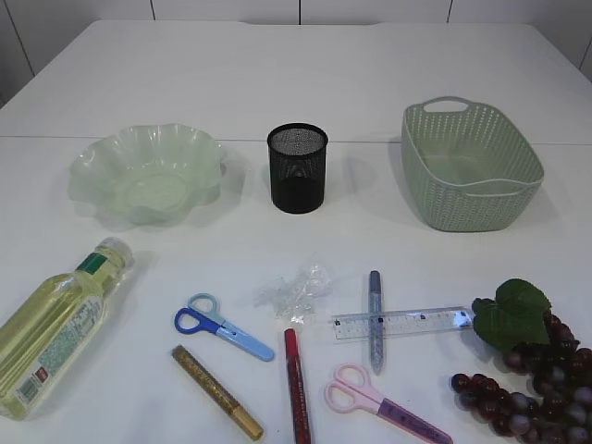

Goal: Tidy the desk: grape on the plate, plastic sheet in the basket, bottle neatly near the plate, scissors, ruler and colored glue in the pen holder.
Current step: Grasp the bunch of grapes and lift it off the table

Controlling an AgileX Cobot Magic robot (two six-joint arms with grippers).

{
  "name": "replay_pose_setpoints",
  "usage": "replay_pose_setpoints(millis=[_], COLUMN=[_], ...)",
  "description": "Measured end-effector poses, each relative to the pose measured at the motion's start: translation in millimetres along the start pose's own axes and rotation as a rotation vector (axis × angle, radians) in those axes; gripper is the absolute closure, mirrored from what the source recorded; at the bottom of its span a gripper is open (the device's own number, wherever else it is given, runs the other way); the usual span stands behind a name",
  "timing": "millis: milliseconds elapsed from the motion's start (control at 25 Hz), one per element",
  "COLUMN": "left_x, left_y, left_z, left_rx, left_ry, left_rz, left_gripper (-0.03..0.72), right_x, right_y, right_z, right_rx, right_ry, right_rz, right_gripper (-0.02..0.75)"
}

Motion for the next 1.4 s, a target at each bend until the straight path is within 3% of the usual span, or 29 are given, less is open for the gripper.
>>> replay_pose_setpoints(millis=[280, 600, 760, 960, 1200, 1400], left_x=[-26.6, -3.3, 4.3, 18.9, 25.0, 25.3], left_y=[-67.7, -124.3, -139.5, -152.3, -163.8, -164.4], left_z=[-2.2, -7.9, -8.8, -11.6, -24.3, -32.4], left_rx=[0.011, 0.027, 0.023, 0.029, 0.101, 0.145], left_ry=[0.067, 0.195, 0.211, 0.189, 0.179, 0.193], left_rz=[0.073, 0.311, 0.407, 0.592, 0.731, 0.741], left_gripper=[0.202, 0.203, 0.203, 0.203, 0.203, 0.203], right_x=[-23.0, -9.7, -0.8, 37.5, 70.7, 82.7], right_y=[-68.6, -124.6, -156.2, -187.1, -210.1, -228.3], right_z=[7.1, 20.1, 26.7, 27.8, 31.4, 31.9], right_rx=[0.0, -0.034, -0.061, -0.092, -0.162, -0.174], right_ry=[0.008, 0.013, 0.083, 0.175, 0.254, 0.277], right_rz=[0.219, 0.518, 0.671, 0.915, 1.04, 1.045], right_gripper=[0.161, 0.16, 0.16, 0.161, 0.134, 0.116])
Point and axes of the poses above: a point on each arm's last joint axis where the gripper is mounted, y pointing back along that axis away from the gripper, z along the wrist's bending axis when the last joint is at zero, x = y × z, the point moved 9 cm from there along -y, pointing out along that axis toward the gripper, and after that the axes turned 2 degrees about -y, right-handed, at the moved point
